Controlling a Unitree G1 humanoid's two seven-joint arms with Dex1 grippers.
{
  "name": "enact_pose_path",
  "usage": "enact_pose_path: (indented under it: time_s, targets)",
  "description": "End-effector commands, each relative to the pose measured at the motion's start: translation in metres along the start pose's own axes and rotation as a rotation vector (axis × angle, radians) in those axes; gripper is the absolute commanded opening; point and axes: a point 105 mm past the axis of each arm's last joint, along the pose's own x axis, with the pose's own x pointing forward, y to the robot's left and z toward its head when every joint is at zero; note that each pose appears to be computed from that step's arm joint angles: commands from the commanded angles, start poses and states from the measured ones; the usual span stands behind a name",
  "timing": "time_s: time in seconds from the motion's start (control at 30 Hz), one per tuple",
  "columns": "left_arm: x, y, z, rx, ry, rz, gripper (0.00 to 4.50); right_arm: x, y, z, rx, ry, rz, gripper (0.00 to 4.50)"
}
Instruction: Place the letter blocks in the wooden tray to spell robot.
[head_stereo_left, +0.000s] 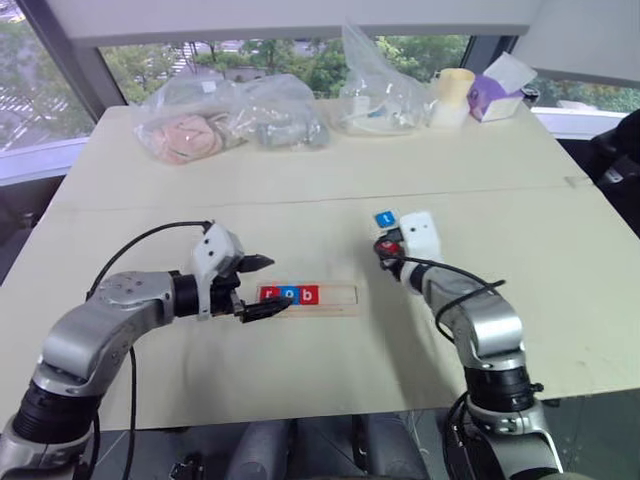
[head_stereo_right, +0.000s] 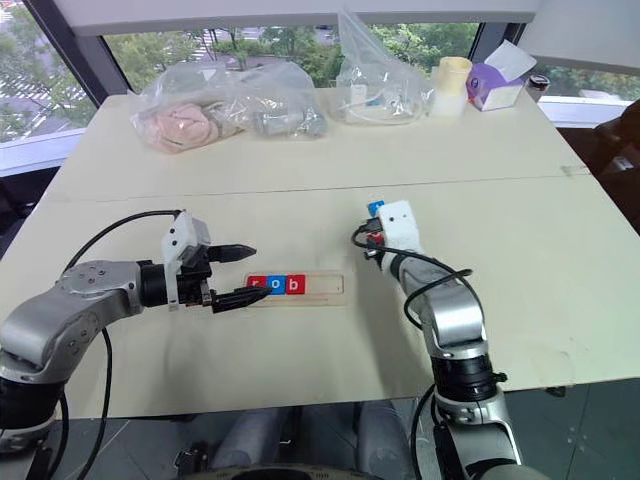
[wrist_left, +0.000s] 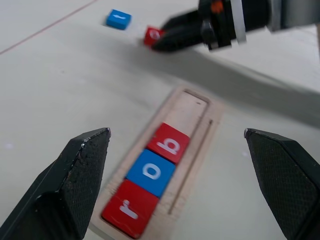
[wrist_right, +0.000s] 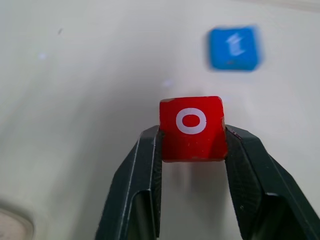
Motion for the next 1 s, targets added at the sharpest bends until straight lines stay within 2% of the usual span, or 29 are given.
enact_pose_path:
  time_s: [0.03,0.23,0.43,0.5,0.53,0.57,0.67,0.73,0.8,0.9,1.0]
  targets:
    - [0.006,-0.015,0.003,0.096,0.034,-0.086,4.5,-0.026,-0.004,-0.002,0.066,0.004,-0.031,1.14]
    - [0.02,-0.027,0.001,0.13,0.041,-0.178,4.5,-0.053,0.011,-0.02,0.209,0.089,-0.051,1.14]
    - [0.025,-0.024,0.003,0.13,0.032,-0.192,4.5,-0.058,0.017,-0.031,0.288,0.149,-0.072,1.14]
    - [0.025,-0.022,0.003,0.129,0.032,-0.192,4.5,-0.058,0.02,-0.041,0.33,0.19,-0.069,2.18]
    - [0.025,-0.021,0.003,0.128,0.032,-0.192,4.5,-0.058,0.022,-0.045,0.34,0.203,-0.062,2.46]
    - [0.025,-0.02,0.003,0.127,0.032,-0.191,4.5,-0.058,0.023,-0.045,0.343,0.206,-0.058,3.11]
    - [0.024,-0.018,0.002,0.125,0.033,-0.187,4.5,-0.057,0.023,-0.044,0.317,0.204,-0.043,4.45]
    - [0.022,-0.016,0.003,0.123,0.034,-0.183,4.5,-0.056,0.017,-0.036,0.277,0.172,-0.027,4.45]
    - [0.019,-0.014,0.003,0.121,0.037,-0.179,4.5,-0.054,0.001,-0.016,0.196,0.072,-0.024,4.45]
    - [0.012,-0.012,0.002,0.122,0.057,-0.186,4.5,-0.053,-0.014,0.019,0.056,-0.099,0.162,4.45]
    - [0.006,-0.01,-0.001,0.135,0.085,-0.201,4.5,-0.062,-0.02,0.023,-0.224,-0.145,0.381,4.45]
